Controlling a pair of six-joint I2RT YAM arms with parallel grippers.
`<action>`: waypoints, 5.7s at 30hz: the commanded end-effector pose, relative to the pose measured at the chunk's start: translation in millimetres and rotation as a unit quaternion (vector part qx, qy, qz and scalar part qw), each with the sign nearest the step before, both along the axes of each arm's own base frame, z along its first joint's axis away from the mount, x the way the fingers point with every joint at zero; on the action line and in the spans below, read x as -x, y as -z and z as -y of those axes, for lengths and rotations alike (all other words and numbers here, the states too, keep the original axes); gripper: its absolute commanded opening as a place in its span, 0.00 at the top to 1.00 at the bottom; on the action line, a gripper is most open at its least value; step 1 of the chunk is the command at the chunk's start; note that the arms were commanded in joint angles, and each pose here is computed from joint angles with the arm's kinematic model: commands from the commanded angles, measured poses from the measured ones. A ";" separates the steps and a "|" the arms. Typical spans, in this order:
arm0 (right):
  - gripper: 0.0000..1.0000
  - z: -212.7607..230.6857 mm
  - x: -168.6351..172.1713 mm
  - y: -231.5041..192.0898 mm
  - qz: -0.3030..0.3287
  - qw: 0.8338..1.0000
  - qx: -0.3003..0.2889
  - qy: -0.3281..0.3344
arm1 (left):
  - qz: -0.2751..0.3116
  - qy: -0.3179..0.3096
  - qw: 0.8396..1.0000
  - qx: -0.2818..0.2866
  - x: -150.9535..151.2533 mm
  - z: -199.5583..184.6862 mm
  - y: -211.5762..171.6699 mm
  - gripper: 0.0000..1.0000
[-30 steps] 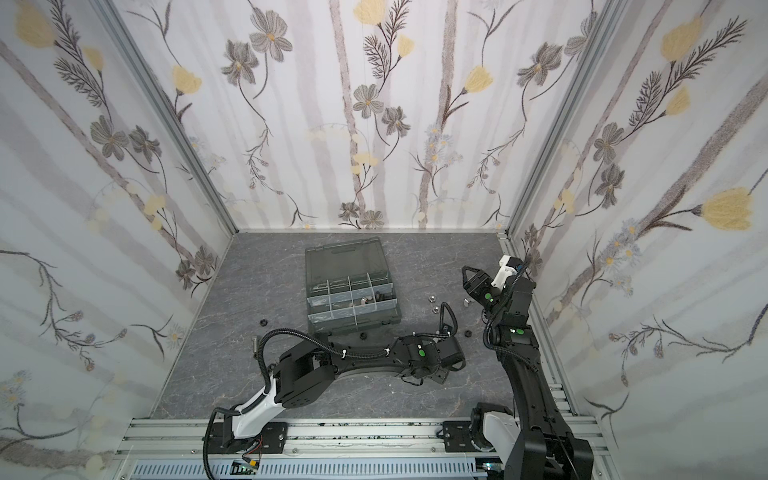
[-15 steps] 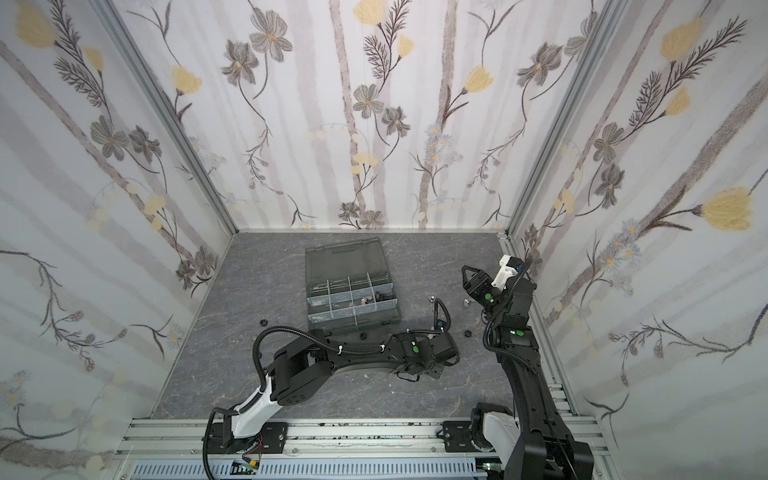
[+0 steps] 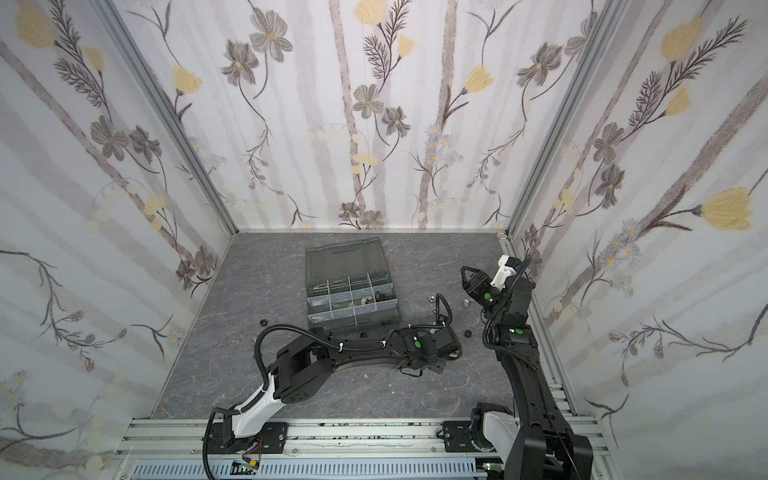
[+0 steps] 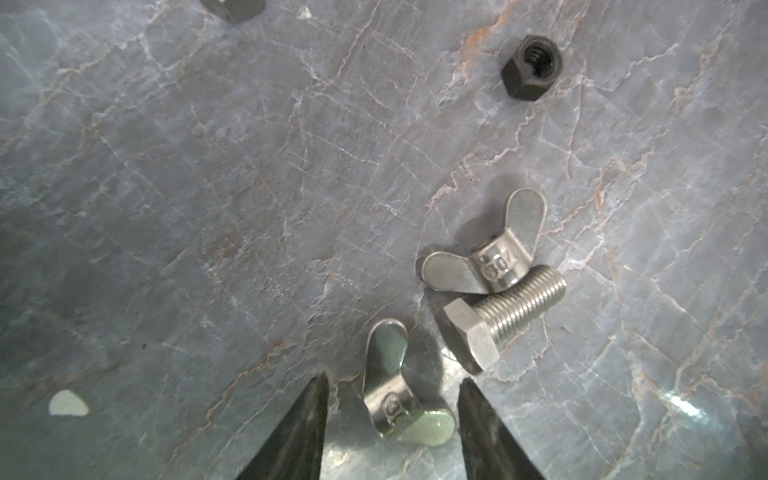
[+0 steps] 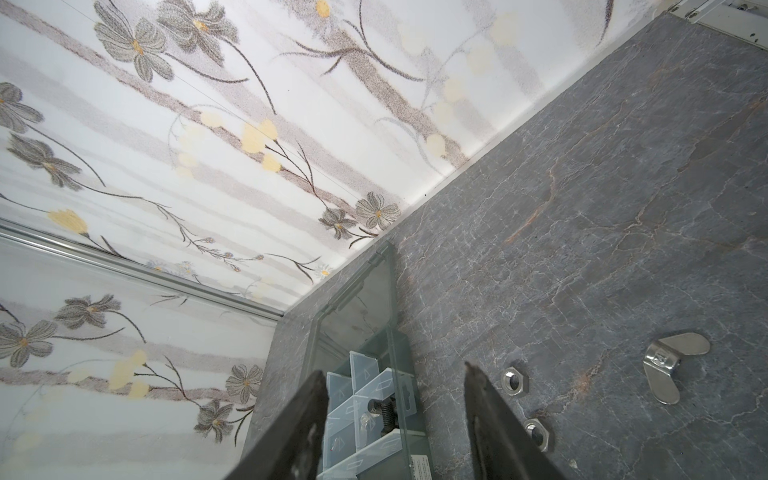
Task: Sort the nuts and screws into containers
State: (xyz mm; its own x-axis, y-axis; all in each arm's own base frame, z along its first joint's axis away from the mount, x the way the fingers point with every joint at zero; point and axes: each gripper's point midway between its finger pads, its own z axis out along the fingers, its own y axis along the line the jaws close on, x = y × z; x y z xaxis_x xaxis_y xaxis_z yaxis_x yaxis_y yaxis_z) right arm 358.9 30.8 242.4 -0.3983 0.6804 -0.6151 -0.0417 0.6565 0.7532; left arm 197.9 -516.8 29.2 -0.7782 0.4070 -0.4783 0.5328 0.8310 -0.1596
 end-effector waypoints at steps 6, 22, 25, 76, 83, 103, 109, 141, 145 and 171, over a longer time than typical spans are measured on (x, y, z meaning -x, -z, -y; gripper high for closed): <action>0.46 -4.0 -4.0 -4.8 0.017 1.000 -0.003 -0.014 | -0.006 -0.009 1.000 0.000 -7.4 -1.0 8.2 0.56; 0.47 -5.3 -6.8 5.9 0.007 1.000 0.001 -0.020 | -0.011 -0.011 1.000 -0.008 -9.1 -14.5 17.4 0.66; 0.47 -5.3 -7.0 5.4 0.008 1.000 0.001 -0.020 | -0.012 -0.013 1.000 -0.015 -8.0 -19.2 19.8 0.63; 0.47 -36.8 -0.5 16.0 -0.004 0.997 0.006 -0.072 | 0.037 -0.101 0.993 0.058 -77.8 -107.5 -74.4 0.82; 0.47 -60.1 6.4 34.4 -0.025 0.994 0.030 -0.106 | 0.041 -0.139 0.987 0.070 -106.6 -145.4 -86.4 0.82; 0.42 -117.5 15.1 56.1 -0.042 0.978 0.050 -0.196 | 0.041 -0.208 0.976 0.058 -171.5 -213.5 -80.3 0.82; 0.42 -122.0 16.8 56.5 -0.043 0.977 0.052 -0.203 | 0.035 -0.216 0.974 0.052 -183.2 -215.6 -68.3 0.81; 0.41 -18.2 -21.7 100.5 -0.202 0.951 0.235 0.008 | 0.126 -0.194 0.945 0.232 -99.9 -274.5 -177.5 0.09; 0.38 -3.4 -16.8 104.8 -0.216 0.945 0.242 0.041 | 0.135 -0.175 0.940 0.262 -82.1 -281.3 -192.9 0.01; 0.39 38.8 -43.1 201.2 -0.322 0.914 0.227 0.097 | 0.189 -0.162 0.948 0.201 -56.0 -325.2 -234.3 0.00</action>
State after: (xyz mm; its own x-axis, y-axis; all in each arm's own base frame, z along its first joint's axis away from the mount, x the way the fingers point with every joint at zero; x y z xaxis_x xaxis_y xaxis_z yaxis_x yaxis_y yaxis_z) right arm 389.1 -10.4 40.9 -0.6954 0.4931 -0.5227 0.4667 0.8630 0.1933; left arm 252.4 -198.2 264.9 -0.5884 -0.1199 -0.7996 0.3500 0.8537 -0.3856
